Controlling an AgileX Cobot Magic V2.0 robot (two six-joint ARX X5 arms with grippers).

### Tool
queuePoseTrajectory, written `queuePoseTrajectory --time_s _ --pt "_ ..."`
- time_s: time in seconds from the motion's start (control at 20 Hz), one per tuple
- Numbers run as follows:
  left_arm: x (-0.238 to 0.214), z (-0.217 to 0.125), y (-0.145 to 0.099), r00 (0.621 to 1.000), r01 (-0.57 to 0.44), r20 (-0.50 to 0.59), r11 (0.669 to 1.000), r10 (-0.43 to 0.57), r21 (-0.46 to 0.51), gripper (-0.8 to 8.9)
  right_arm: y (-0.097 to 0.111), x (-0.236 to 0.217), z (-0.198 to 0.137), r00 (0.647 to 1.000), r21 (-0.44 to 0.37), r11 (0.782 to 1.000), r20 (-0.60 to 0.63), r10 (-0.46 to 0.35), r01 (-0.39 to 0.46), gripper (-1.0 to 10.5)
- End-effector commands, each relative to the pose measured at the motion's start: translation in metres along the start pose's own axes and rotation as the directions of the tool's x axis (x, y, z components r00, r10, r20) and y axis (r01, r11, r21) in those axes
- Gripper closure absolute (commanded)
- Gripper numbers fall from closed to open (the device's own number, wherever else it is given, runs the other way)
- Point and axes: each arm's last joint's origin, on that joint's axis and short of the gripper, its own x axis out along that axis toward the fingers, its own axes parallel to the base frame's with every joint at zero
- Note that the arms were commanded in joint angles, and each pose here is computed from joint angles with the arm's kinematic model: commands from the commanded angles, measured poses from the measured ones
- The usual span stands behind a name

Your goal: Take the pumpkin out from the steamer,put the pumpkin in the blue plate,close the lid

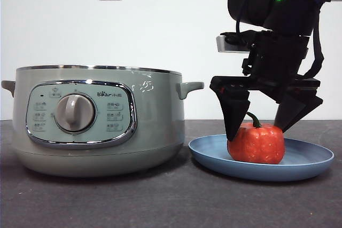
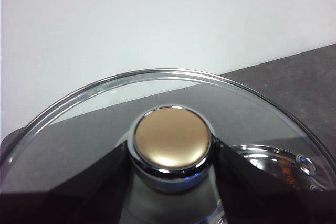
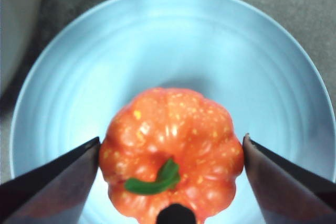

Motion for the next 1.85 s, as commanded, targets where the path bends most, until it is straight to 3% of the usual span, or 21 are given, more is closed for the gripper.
queuePoseTrajectory --time_s 0.05,0.65,1.1,1.4,1.7,1.85 --pt "-0.005 0.008 0.002 0.998 -0.005 0.067 1.0 0.006 -0.022 8.22 0.0 0.003 -0.002 1.0 0.01 1.0 -0.008 -0.003 0.003 5.0" --pt "0.014 0.003 -0.007 0.994 0.113 0.01 0.993 -0.113 -0.031 8.22 -0.008 -0.073 -0.003 0.984 0.024 0.998 0.175 0.045 -0.05 5.0" --pt "0.07 -0.022 -0.033 0.951 0.238 -0.192 0.97 -0.241 -0.041 8.22 -0.016 -0.139 -0.014 0.917 0.037 0.996 0.395 0.061 -0.082 5.0" --pt "0.101 -0.043 -0.06 0.928 0.296 -0.229 0.955 -0.294 -0.028 8.22 -0.02 -0.166 -0.024 0.875 0.043 0.995 0.481 0.061 -0.093 5.1" --pt "0.126 -0.059 -0.074 0.911 0.31 -0.28 0.951 -0.304 -0.023 8.22 -0.022 -0.177 -0.028 0.855 0.046 0.994 0.515 0.059 -0.097 5.1" --pt "0.134 -0.068 -0.077 0.897 0.31 -0.325 0.951 -0.3 -0.02 8.22 -0.023 -0.178 -0.029 0.856 0.069 0.996 0.518 0.013 -0.057 5.1"
